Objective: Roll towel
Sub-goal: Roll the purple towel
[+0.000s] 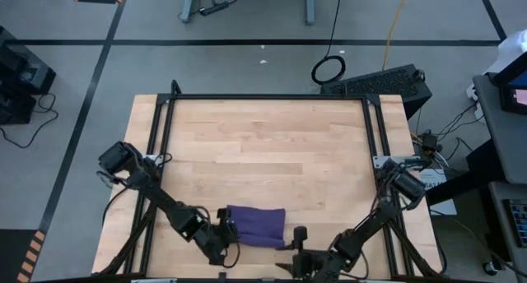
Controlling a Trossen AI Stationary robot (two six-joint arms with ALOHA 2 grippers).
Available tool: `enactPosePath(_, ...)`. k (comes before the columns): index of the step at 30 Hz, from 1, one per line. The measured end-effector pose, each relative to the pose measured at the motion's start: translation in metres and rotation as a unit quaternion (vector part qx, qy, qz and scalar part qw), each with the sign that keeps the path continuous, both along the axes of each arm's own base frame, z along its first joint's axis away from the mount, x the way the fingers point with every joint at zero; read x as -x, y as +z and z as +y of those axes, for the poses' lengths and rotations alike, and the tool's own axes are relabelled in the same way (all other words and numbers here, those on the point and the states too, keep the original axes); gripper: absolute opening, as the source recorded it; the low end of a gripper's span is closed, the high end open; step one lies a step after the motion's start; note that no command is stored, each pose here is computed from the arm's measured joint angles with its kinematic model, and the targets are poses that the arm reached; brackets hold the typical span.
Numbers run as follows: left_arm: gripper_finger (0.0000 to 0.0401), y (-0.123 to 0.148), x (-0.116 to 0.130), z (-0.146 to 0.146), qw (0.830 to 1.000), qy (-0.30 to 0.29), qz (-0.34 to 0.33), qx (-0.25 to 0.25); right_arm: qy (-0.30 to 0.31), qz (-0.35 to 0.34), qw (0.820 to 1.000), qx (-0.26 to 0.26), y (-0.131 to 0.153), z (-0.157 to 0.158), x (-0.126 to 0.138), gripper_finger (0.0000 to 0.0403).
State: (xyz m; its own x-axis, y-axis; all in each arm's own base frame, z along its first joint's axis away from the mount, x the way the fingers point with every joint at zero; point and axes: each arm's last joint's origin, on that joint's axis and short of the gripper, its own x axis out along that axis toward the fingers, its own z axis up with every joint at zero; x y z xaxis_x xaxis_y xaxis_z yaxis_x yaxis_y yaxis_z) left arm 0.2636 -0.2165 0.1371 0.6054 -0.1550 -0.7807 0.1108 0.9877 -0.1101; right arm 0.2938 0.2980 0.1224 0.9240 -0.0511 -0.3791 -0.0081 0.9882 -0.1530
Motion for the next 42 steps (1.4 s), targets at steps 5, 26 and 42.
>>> enactPosePath(5,0.0017,-0.005,-0.004,0.015,0.998,0.024,0.053,0.015,-0.039,-0.011,0.999,0.019,-0.035,-0.006,-0.012,0.0216)
enactPosePath(26,0.0017,-0.005,-0.008,0.02,0.997,0.023,0.069,0.029,-0.045,0.025,0.999,0.018,-0.053,-0.033,-0.036,0.0232)
enactPosePath(42,0.0076,-0.005,-0.002,0.012,0.998,0.014,0.061,0.018,-0.125,0.051,0.986,-0.097,-0.061,-0.048,-0.04,0.0118)
